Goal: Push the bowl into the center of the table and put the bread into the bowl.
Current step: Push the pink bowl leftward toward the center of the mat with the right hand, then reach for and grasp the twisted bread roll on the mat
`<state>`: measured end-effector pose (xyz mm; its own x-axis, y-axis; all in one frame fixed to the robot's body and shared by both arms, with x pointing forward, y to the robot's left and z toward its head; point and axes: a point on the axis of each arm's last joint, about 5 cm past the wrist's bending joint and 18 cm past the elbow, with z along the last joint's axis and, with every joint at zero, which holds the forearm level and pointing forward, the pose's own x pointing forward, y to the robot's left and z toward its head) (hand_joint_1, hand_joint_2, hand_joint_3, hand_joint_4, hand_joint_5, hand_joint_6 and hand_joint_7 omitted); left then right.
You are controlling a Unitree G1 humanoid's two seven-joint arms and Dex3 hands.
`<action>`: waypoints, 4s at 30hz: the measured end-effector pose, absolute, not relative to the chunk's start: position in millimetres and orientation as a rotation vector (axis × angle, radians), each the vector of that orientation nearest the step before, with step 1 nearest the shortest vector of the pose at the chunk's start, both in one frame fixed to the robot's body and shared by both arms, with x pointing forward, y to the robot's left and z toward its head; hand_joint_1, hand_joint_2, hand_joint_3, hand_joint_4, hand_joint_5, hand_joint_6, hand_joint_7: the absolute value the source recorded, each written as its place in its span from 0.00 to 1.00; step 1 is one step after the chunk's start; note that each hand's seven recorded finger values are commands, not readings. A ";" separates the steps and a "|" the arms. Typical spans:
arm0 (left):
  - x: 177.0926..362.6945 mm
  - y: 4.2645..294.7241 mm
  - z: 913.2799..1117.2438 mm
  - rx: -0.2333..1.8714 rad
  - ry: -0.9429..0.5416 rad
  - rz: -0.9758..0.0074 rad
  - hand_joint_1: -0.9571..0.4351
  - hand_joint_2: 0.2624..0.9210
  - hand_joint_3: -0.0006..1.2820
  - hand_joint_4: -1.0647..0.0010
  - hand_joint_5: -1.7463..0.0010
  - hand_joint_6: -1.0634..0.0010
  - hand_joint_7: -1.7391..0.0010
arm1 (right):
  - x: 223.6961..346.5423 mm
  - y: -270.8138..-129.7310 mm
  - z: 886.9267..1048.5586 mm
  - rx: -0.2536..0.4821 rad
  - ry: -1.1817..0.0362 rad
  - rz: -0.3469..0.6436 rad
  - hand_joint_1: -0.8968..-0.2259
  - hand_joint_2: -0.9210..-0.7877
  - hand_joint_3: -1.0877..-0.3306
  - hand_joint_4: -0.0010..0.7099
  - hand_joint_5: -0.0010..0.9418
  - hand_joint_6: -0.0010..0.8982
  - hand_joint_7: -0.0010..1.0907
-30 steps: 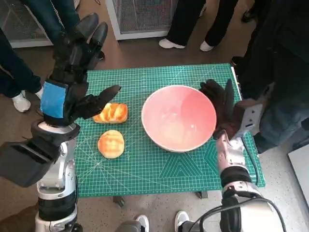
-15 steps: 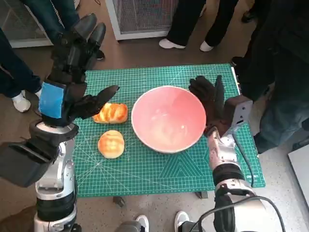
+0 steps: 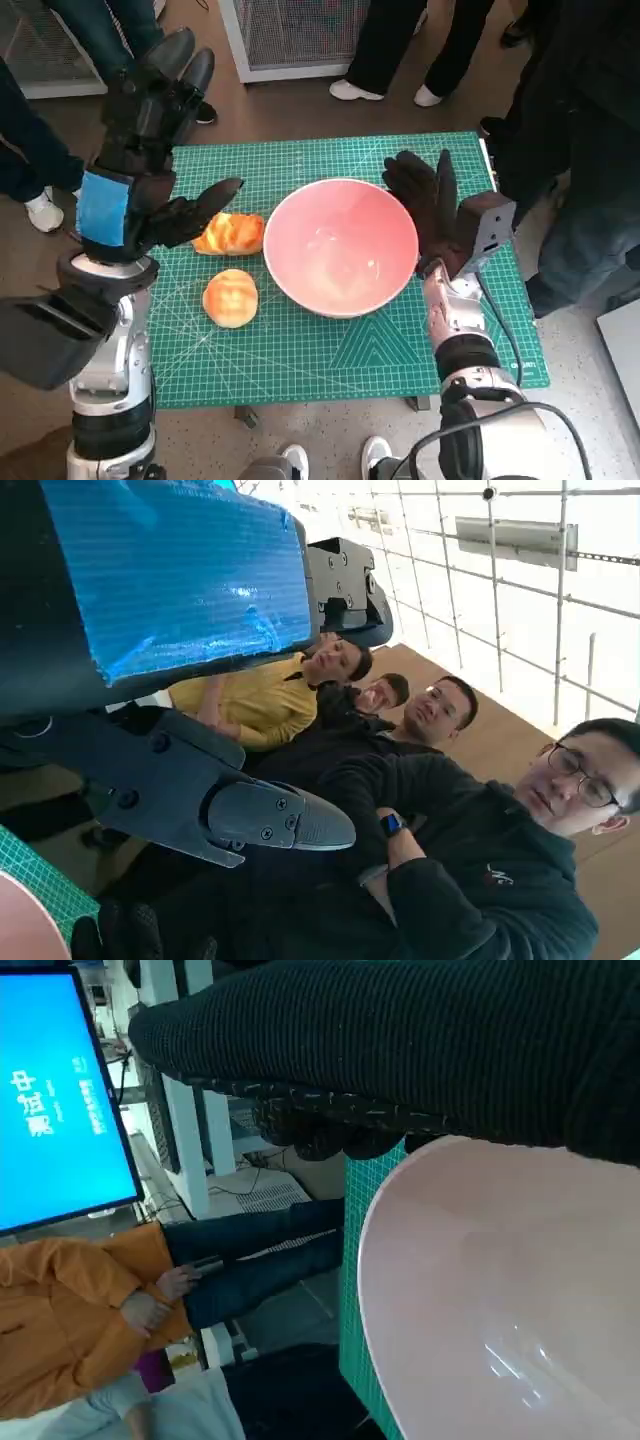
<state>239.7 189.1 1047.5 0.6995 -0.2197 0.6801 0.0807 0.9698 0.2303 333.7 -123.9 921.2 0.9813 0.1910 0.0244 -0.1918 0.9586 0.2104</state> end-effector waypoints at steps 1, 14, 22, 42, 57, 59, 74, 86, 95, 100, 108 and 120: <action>239.6 189.2 1047.4 0.189 -0.779 -0.168 0.39 1.00 0.16 0.76 1.00 0.94 0.70 | 334.0 -124.9 921.8 0.212 -0.005 0.196 0.49 0.00 0.36 0.46 0.00 0.38 0.22; 239.1 190.6 1047.9 0.193 -0.781 -0.160 0.38 1.00 0.16 0.76 1.00 0.93 0.71 | 347.5 -148.7 964.6 0.131 -0.291 0.216 0.47 0.00 0.35 0.46 0.00 0.36 0.22; 239.2 190.5 1047.9 0.192 -0.782 -0.159 0.38 1.00 0.16 0.76 1.00 0.93 0.71 | 349.1 -157.8 999.9 0.105 -0.599 0.313 0.42 0.00 0.37 0.45 0.00 0.36 0.23; 240.7 190.1 1051.8 0.181 -0.798 -0.172 0.38 1.00 0.16 0.75 1.00 0.91 0.72 | 322.8 -161.2 1051.2 0.106 -1.027 0.535 0.32 0.00 0.49 0.47 0.01 0.36 0.26; 241.4 191.2 1055.7 0.186 -0.813 -0.199 0.43 1.00 0.10 0.76 1.00 0.90 0.75 | 315.6 -159.5 1050.8 0.108 -1.012 0.538 0.36 0.00 0.50 0.48 0.01 0.35 0.28; 241.1 193.4 1057.3 0.203 -0.811 -0.206 0.47 0.95 0.06 0.77 1.00 0.90 0.76 | 315.2 -159.4 1050.7 0.109 -1.011 0.535 0.36 0.00 0.49 0.48 0.01 0.35 0.28; 221.2 223.7 1107.2 0.887 -0.357 -0.204 0.68 0.65 0.00 0.90 1.00 0.88 0.88 | 313.6 -159.7 1049.3 0.105 -1.010 0.531 0.36 0.00 0.48 0.47 0.00 0.33 0.29; 210.7 204.4 1133.5 1.201 -0.081 -0.148 0.63 0.66 0.00 0.87 1.00 0.76 0.93 | 313.9 -158.4 1048.2 0.113 -0.998 0.535 0.35 0.00 0.49 0.47 0.00 0.33 0.29; 222.3 191.7 1119.7 1.265 0.063 -0.173 0.62 0.66 0.00 0.82 0.99 0.71 0.94 | 313.9 -158.2 1047.0 0.123 -0.993 0.536 0.35 0.00 0.49 0.47 0.00 0.32 0.30; 231.9 187.1 1116.7 1.322 0.113 -0.166 0.62 0.66 0.00 0.80 0.99 0.69 0.95 | 313.9 -158.6 1046.3 0.128 -0.989 0.535 0.35 0.00 0.49 0.47 0.00 0.32 0.30; 251.1 184.0 1100.1 1.347 0.211 -0.187 0.62 0.66 0.00 0.78 0.99 0.68 0.96 | 313.9 -157.9 1045.7 0.130 -0.987 0.536 0.35 0.00 0.49 0.47 0.00 0.32 0.31; 273.4 184.6 1080.1 1.367 0.282 -0.212 0.62 0.65 0.00 0.78 0.99 0.67 0.97 | 313.8 -158.2 1044.8 0.131 -0.984 0.533 0.35 0.00 0.49 0.46 0.00 0.31 0.31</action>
<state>273.4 184.6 1080.1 0.9474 0.0149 -0.3196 0.3110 0.1919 0.9308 313.8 -158.2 1044.8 0.4371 0.3692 0.8202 -0.4849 0.8647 -0.1309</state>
